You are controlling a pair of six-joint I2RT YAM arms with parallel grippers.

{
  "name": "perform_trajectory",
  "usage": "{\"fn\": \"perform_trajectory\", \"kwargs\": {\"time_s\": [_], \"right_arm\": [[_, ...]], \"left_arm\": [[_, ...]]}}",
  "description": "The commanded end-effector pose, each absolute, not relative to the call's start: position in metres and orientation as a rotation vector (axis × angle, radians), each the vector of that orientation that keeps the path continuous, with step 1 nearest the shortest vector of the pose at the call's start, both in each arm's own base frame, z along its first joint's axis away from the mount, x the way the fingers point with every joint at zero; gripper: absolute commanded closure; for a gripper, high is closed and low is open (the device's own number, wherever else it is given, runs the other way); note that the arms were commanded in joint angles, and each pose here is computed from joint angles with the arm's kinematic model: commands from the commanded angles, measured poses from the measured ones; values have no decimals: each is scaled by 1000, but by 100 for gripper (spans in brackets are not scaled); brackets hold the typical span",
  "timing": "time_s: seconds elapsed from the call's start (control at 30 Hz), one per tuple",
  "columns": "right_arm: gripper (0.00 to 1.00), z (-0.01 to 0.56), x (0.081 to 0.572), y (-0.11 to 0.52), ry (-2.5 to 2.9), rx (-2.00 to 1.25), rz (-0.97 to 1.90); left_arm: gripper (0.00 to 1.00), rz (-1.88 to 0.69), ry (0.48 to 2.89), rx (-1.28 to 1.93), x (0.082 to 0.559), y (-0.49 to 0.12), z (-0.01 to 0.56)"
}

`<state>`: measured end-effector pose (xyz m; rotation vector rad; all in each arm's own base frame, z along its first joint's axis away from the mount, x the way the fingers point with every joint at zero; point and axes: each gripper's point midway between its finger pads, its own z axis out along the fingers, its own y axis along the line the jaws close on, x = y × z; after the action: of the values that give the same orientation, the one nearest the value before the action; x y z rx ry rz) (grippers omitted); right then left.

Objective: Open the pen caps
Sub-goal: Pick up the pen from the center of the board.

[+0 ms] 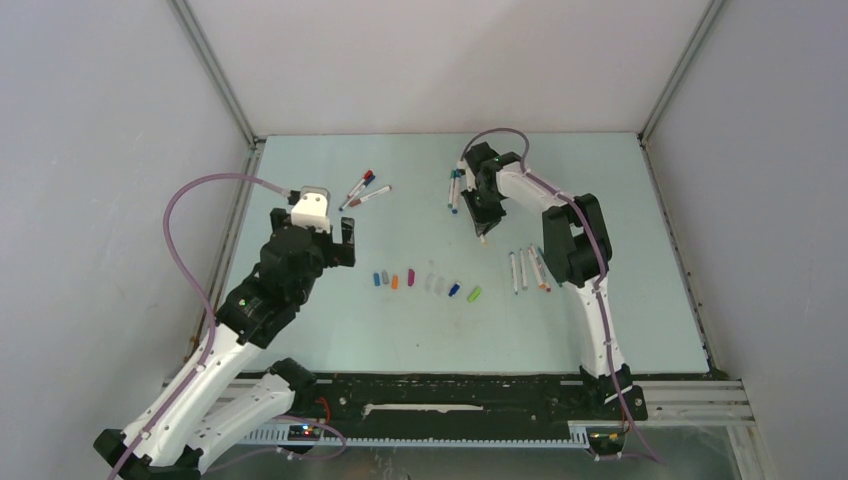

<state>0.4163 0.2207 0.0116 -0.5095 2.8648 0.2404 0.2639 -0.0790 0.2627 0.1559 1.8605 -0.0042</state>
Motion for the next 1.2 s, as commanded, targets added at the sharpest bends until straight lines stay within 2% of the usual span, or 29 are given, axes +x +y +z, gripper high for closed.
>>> {"fn": "perform_trajectory", "kwargs": {"time_s": [0.0,0.1,0.27,0.43,0.6,0.8,0.93,1.03,1.17], "right_arm": [[84,-4,421,214,2892,-555,171],[99,-7,416,213,2906,-597,167],[100,4,409,209,2872,-706,149],[100,48,400,217,2737,-845,274],[100,101,376,220,2551,-942,377],[100,175,303,220,2198,-1049,763],[100,219,271,206,1980,-1005,1061],[100,244,258,198,1871,-963,1261],[100,252,250,199,1824,-955,1384]], "left_arm": [[0,-13,1848,158,264,-79,264],[0,-20,1846,161,264,-79,265],[0,-78,1838,200,261,-89,266],[0,-195,1807,229,256,-105,272],[0,-522,1735,215,246,-148,296],[0,-1037,1517,65,234,-198,332],[0,-1297,1352,-41,227,-215,345],[0,-1355,1285,-54,224,-228,355],[0,-1359,1268,-21,228,-254,363]]}}
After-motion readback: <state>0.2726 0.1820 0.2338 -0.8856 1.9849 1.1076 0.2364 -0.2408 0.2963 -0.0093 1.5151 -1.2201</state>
